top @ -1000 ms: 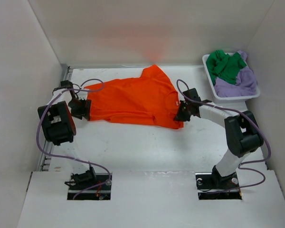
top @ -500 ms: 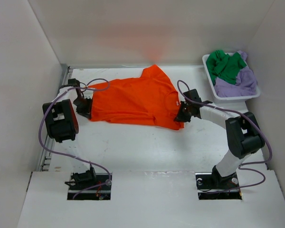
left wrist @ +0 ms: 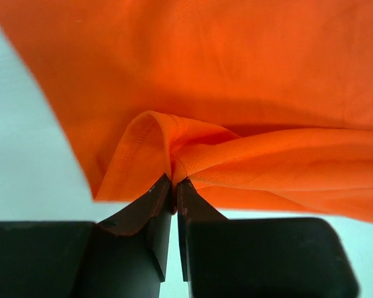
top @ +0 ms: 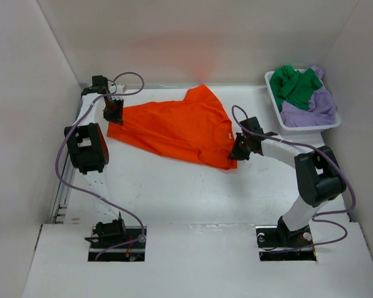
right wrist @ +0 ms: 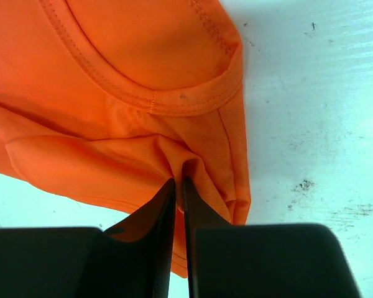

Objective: Fold and stack the t-shirts

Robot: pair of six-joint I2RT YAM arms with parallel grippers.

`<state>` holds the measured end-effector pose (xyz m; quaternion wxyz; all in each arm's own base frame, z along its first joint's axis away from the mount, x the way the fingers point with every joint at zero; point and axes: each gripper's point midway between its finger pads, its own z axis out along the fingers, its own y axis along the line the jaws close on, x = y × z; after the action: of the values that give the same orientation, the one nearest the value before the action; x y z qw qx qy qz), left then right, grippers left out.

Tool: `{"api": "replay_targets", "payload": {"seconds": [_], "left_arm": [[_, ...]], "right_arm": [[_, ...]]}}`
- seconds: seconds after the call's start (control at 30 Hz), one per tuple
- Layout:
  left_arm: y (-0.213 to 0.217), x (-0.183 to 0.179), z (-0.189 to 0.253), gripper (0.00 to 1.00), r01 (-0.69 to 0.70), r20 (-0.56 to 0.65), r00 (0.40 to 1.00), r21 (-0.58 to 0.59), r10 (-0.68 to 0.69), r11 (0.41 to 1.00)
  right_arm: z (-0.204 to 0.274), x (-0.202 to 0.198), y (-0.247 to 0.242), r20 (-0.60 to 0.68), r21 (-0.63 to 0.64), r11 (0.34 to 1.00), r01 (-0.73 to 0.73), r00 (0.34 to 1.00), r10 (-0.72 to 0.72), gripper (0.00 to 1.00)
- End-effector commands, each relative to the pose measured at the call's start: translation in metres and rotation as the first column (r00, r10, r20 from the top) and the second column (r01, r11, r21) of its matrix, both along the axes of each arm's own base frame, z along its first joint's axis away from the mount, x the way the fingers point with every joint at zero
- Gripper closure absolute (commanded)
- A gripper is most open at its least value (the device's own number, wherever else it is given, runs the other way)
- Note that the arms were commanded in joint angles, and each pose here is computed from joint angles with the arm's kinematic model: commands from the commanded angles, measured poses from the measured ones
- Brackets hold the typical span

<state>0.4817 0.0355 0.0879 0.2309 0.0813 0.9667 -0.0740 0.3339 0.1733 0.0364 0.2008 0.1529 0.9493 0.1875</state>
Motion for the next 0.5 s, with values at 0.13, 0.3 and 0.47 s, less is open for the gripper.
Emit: {"api": "replay_targets", "payload": {"seconds": [0.13,0.3,0.47], "left_arm": [[-0.007,0.036,-0.005,0.79,-0.088,0.030,0.996,-0.049,0.090,0.995],[-0.021,0.054,0.023,0.62,-0.058,0.123,0.990,-0.113,0.072,0.992],[-0.035,0.061,0.044,0.53,-0.035,0.168,0.983,-0.240,0.077,0.970]], "right_arm": [[0.008,0.018,0.008,0.050,0.018,1.000,0.000,0.999,-0.001,0.87],[0.004,0.015,0.011,0.038,0.015,1.000,-0.009,0.999,0.008,0.87],[0.000,0.011,0.011,0.030,0.009,1.000,-0.010,1.000,0.009,0.87]]}}
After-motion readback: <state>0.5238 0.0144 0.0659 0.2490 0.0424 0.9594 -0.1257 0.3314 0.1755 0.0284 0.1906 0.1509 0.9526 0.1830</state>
